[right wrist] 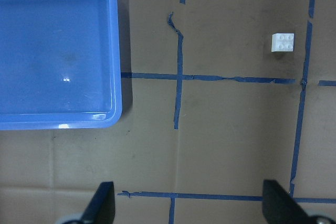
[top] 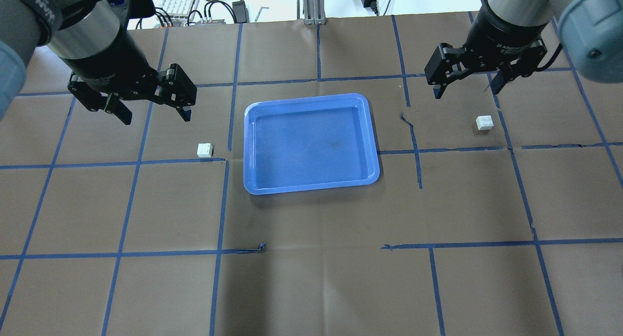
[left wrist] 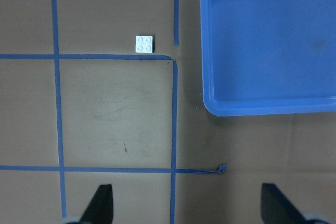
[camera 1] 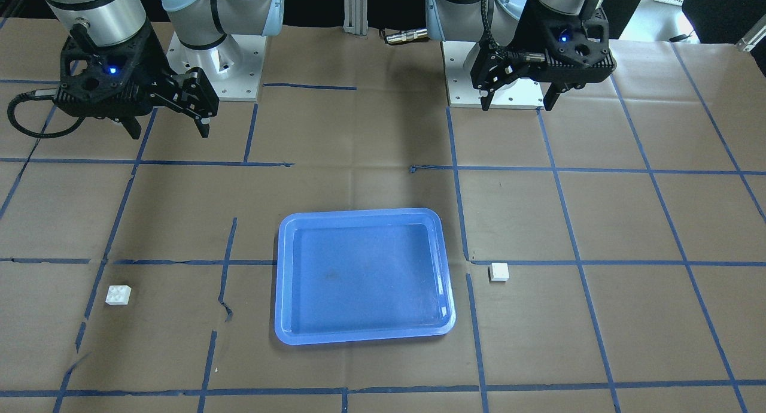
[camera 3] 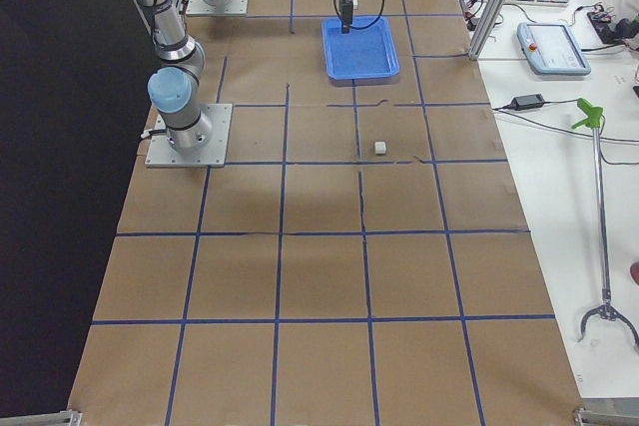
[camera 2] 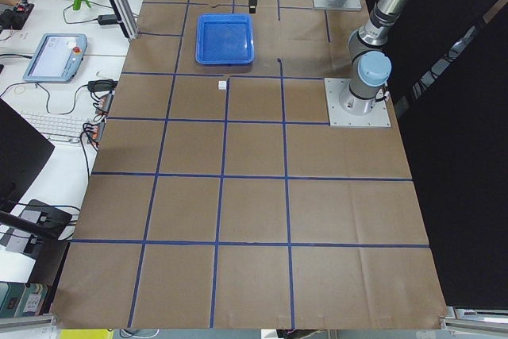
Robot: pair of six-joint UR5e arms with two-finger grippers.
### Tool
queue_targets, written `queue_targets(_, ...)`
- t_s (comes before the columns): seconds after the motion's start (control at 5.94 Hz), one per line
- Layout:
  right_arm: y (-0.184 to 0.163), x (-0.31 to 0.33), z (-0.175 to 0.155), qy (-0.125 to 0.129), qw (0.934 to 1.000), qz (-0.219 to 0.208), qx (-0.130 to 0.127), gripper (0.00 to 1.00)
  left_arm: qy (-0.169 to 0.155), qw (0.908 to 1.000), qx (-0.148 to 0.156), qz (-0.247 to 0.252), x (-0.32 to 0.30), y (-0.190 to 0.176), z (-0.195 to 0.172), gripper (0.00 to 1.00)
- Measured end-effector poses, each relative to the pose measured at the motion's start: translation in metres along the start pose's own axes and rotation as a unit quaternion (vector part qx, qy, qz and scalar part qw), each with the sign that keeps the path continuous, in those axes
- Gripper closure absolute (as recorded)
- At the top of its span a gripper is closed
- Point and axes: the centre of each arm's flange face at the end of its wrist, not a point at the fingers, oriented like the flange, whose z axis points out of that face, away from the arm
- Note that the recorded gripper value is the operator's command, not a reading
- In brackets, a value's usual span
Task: Assemble white blocks and place on blue tray
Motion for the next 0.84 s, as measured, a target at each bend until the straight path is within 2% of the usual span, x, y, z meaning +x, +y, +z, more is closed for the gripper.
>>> queue_targets(0.17,-0.001,0.002,0.003,0.001,0.9995,-0.032,-0.001,0.0,0.0,1.0,0.0,0.0,0.0,0.001,0.0,0.0)
queue_targets(0.34,-0.002,0.006,0.004,0.003,0.9959,-0.091,-0.001,0.0,0.0,1.0,0.0,0.0,-0.001,0.001,-0.001,0.0)
queue_targets(0.5,-0.003,0.009,0.005,0.005,0.9873,-0.159,0.0,0.0,-0.001,1.0,-0.001,-0.003,-0.006,-0.001,0.0,0.0)
queue_targets(0.67,-0.005,0.013,0.007,0.006,0.9721,-0.234,-0.002,0.0,0.0,1.0,-0.005,0.0,-0.019,-0.006,0.005,0.0)
queue_targets(0.84,-0.01,0.025,0.012,0.004,0.946,-0.324,-0.006,0.0,0.002,0.9998,-0.016,0.008,-0.031,-0.014,0.017,0.0)
